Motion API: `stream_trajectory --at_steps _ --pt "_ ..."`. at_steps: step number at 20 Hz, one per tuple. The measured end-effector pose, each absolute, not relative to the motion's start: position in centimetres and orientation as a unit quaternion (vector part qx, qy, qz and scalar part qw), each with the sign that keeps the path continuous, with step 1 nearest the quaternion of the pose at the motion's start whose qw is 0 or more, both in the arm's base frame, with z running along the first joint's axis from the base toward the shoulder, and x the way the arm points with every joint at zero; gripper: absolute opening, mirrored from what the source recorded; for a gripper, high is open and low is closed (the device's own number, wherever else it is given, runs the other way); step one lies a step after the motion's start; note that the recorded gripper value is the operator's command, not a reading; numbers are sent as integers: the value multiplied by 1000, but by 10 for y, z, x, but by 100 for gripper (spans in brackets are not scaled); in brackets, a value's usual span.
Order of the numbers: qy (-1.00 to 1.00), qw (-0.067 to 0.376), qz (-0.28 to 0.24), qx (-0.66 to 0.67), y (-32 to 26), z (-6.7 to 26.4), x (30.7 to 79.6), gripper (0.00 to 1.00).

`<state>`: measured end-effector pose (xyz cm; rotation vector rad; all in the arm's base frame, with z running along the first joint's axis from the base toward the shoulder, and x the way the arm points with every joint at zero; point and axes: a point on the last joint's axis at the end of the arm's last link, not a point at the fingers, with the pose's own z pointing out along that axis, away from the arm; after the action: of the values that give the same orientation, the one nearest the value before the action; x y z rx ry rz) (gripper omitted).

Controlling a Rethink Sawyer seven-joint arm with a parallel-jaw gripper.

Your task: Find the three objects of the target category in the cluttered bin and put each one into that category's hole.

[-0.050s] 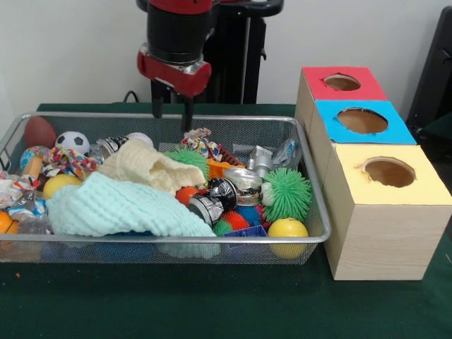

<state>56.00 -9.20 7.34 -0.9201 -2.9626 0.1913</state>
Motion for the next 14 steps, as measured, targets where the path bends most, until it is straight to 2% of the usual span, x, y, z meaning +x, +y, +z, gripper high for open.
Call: stream_trajectory --at_steps 14 --pt "-924 41 61 -376 -204 60 536 100"
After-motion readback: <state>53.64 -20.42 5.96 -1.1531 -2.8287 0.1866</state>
